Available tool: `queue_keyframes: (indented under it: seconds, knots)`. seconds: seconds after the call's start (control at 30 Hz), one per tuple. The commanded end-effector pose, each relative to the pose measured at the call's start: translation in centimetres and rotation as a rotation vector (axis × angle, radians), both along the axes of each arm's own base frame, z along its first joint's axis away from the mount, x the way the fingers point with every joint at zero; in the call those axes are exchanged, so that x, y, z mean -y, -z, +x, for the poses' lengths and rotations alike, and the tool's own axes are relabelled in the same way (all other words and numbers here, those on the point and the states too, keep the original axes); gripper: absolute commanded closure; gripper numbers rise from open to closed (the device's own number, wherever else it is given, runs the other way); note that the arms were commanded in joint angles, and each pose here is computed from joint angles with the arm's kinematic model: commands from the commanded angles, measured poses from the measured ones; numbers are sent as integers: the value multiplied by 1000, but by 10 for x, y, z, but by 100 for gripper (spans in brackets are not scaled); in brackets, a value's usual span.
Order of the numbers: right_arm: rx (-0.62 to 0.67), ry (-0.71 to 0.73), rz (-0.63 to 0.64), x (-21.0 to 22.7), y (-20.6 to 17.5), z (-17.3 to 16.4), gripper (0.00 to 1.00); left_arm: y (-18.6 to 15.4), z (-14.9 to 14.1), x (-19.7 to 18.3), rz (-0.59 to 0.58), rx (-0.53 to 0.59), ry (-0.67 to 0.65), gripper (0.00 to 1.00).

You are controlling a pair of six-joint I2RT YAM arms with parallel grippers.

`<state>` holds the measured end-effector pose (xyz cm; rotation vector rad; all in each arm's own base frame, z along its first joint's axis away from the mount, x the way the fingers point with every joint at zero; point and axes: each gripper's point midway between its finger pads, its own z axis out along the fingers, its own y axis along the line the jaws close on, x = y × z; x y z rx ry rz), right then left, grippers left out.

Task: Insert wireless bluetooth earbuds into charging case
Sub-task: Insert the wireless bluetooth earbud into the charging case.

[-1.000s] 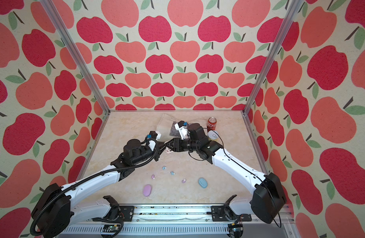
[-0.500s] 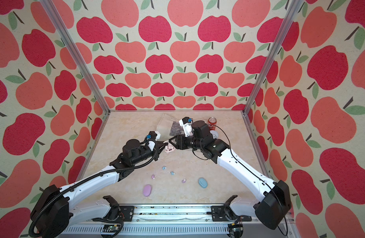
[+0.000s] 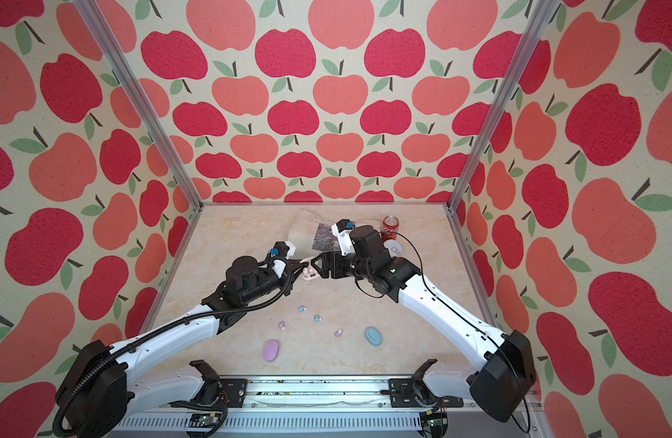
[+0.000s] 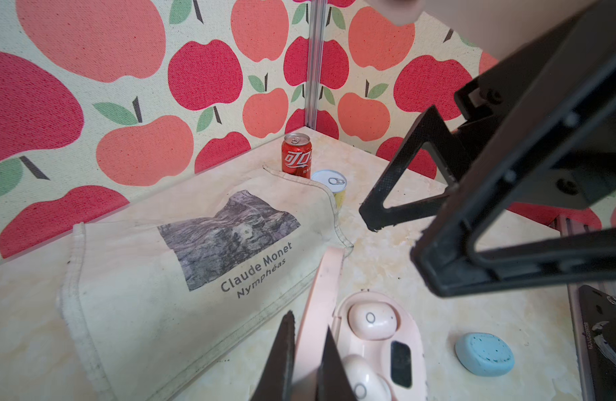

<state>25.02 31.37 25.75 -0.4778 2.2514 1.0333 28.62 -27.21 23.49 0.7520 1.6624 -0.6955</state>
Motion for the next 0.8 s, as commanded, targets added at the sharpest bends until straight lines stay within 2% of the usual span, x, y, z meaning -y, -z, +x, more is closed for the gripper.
queue_keyframes:
  seconds: [0.0,0.47,0.77]
  knots:
    - [-12,-9,28,-9,2,-1,14,-19,4,2,-13,47,-3,100]
    - [-68,-41,11,-25,27,-9,8,-21,5,2,-16,53,-2,100]
    - [-89,-28,5,-29,37,-5,8,-23,5,1,-15,58,-4,100]
